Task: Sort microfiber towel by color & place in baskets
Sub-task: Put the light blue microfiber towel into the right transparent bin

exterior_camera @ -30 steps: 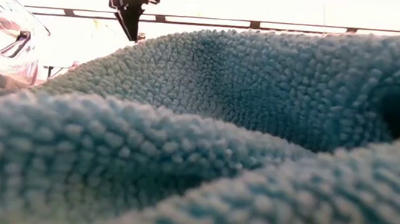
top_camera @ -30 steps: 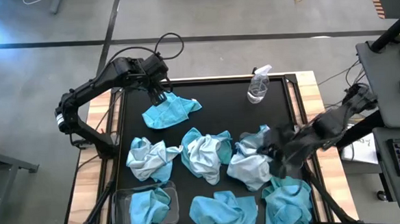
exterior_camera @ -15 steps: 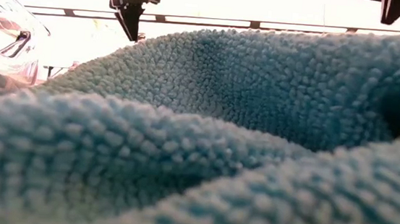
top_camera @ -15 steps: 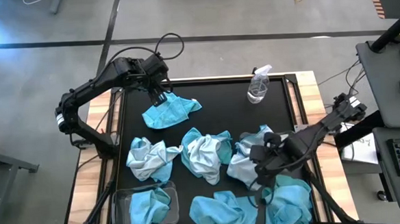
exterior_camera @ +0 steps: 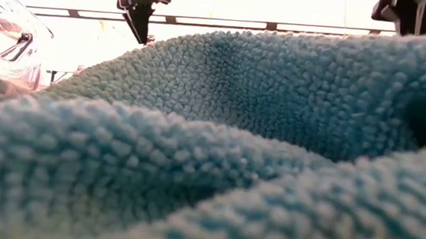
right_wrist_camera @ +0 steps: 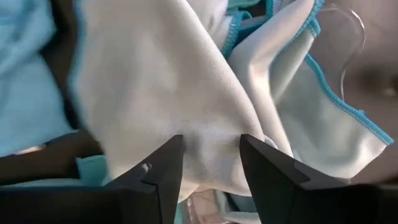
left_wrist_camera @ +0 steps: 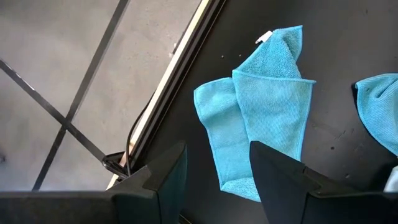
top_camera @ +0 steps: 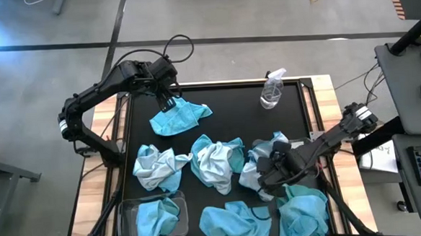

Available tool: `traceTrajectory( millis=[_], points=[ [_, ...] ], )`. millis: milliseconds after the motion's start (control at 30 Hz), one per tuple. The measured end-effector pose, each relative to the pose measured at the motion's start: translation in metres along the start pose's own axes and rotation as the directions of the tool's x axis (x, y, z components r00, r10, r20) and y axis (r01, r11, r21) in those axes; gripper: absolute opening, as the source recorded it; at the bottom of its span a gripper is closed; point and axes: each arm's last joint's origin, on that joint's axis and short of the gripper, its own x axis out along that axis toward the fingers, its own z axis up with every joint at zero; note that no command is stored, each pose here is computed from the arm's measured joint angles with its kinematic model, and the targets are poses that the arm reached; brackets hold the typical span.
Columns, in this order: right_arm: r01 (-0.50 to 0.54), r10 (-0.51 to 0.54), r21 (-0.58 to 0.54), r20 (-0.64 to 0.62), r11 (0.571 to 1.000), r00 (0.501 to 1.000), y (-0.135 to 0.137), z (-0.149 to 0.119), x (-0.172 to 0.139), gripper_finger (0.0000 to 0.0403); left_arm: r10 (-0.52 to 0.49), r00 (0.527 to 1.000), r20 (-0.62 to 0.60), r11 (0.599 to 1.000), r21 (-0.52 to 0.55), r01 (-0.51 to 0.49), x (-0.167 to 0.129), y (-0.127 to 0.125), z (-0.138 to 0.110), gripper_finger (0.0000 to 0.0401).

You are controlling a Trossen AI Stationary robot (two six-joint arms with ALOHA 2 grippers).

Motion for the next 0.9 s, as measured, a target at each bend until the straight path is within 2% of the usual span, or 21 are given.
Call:
traceTrajectory(
  millis=[200,467,633,833,900],
  points=[
    [0.101,-0.103,-0.017,-0.111,0.995,0.988,-0.007,0.003,0.015,0.0134,0.001,1.0,0.008,1.0,-0.002,-0.001,0.0,0.0,0.001,0.016],
    [0.109,-0.115,-0.046,-0.128,0.993,0.985,-0.009,0.003,0.015,0.002,0.001,1.0,0.01,1.0,-0.003,-0.001,0.0,0.0,0.001,0.016],
    [0.107,-0.109,-0.024,-0.124,0.994,0.986,-0.017,-0.001,0.005,0.001,0.002,1.0,0.01,1.0,-0.003,-0.002,0.0,0.0,0.001,0.016],
    [0.161,-0.149,0.06,-0.165,0.985,0.975,-0.032,-0.013,-0.009,0.0009,0.002,1.0,0.01,1.0,-0.003,-0.002,0.0,0.0,0.001,0.016],
    [0.146,-0.133,0.08,-0.148,0.986,0.98,-0.034,-0.015,-0.013,0.0009,0.002,1.0,0.01,1.0,-0.003,-0.002,0.0,0.0,0.001,0.016]
  ],
)
